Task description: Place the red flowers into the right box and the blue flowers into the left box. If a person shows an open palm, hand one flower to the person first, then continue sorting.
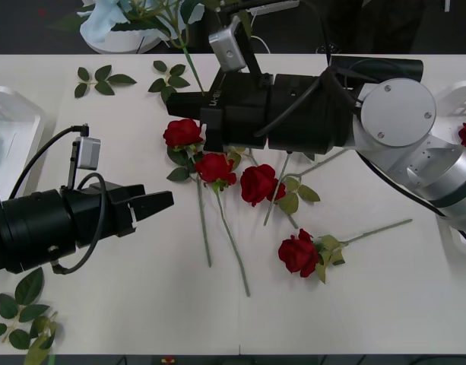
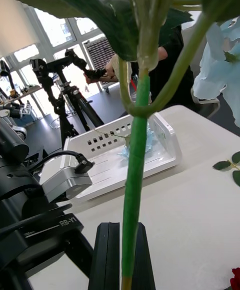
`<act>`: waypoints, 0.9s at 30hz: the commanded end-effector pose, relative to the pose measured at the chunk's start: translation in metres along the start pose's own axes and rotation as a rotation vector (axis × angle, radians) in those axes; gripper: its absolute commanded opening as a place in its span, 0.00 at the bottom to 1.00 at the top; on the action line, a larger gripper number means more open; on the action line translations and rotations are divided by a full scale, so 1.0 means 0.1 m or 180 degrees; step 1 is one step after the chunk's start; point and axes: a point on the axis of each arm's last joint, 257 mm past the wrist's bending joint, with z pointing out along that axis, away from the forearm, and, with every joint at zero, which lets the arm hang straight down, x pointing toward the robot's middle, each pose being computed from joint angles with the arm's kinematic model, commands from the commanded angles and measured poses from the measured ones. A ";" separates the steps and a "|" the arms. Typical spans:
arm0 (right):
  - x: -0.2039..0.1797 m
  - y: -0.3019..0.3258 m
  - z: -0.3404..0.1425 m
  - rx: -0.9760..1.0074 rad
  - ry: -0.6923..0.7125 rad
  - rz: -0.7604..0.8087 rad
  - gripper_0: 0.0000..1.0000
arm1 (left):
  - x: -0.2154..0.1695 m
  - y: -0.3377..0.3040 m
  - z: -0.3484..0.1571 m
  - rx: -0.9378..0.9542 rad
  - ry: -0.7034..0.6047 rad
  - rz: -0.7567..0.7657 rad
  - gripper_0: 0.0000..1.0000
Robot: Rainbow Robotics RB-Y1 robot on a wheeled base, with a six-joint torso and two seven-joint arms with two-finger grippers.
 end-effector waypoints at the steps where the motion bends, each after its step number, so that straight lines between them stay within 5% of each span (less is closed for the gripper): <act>1: -0.19 0.27 0.24 -0.0171 -0.0122 0.0015 0.00 | -0.09 -0.47 0.17 0.0323 -0.0382 -0.0001 1.00; 27: -0.04 0.28 0.38 -0.0085 0.0049 0.0209 0.00 | -0.36 -0.59 0.55 0.0408 -0.1199 -0.0363 1.00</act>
